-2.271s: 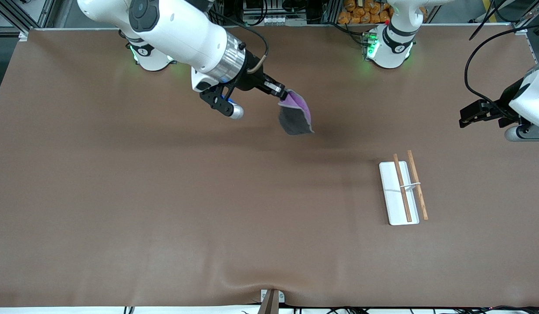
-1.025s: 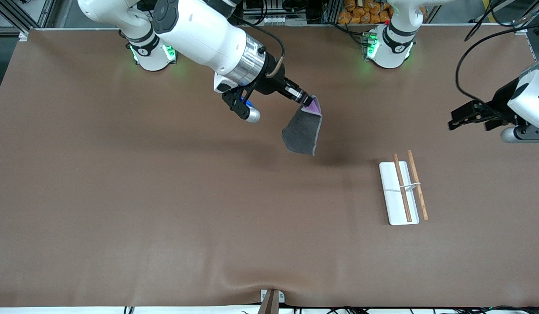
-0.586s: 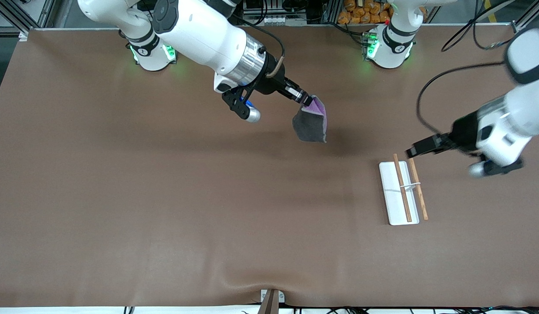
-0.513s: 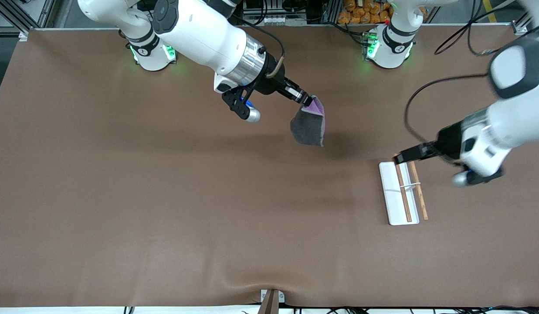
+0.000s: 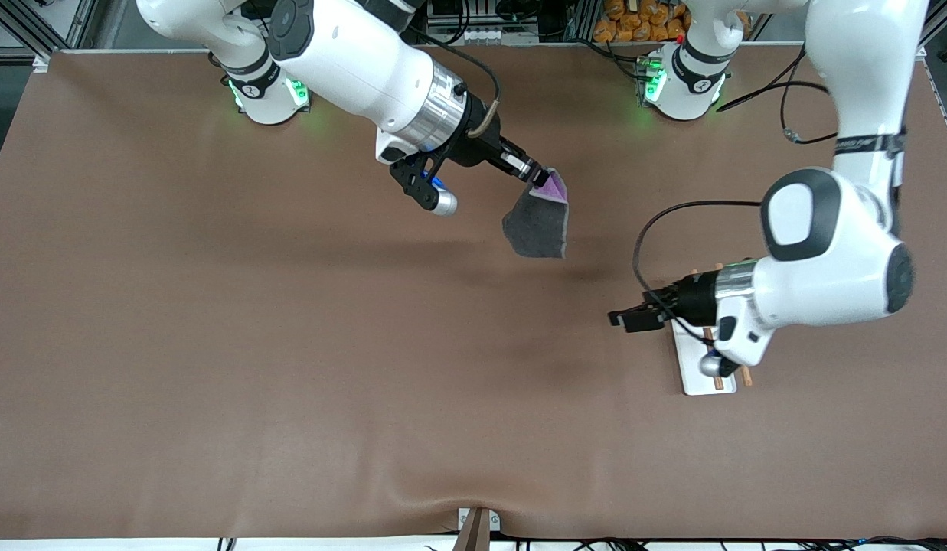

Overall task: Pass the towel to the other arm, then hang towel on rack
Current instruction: 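Reach the left gripper toward the towel held by the right gripper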

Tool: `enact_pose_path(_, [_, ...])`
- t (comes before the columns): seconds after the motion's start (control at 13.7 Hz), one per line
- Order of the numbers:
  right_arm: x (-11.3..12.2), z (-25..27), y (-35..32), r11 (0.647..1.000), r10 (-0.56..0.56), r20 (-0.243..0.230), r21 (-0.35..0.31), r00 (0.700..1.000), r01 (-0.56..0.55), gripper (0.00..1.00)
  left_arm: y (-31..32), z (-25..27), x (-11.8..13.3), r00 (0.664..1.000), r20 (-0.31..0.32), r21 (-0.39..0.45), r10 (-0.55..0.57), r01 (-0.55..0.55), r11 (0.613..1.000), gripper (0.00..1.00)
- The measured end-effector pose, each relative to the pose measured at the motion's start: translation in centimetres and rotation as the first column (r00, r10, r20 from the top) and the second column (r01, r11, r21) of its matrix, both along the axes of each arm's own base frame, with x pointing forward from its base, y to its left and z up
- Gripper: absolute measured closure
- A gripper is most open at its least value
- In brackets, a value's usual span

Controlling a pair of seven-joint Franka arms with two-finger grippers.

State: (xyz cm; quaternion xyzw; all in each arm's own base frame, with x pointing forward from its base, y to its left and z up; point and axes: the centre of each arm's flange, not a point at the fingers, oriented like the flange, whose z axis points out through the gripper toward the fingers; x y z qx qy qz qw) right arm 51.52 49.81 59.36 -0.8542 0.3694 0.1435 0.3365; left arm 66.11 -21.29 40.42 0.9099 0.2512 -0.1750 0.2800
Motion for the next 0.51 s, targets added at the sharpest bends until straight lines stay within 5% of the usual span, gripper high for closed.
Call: enact_pose_path(0.51, [0.0, 0.0, 0.0, 1.0, 0.001, -0.002, -0.001, 1.0, -0.001, 0.98, -7.4, -1.8, -3.1, 0.958, -0.25, 0.083, 0.138, -0.121, 0.989, 0.05])
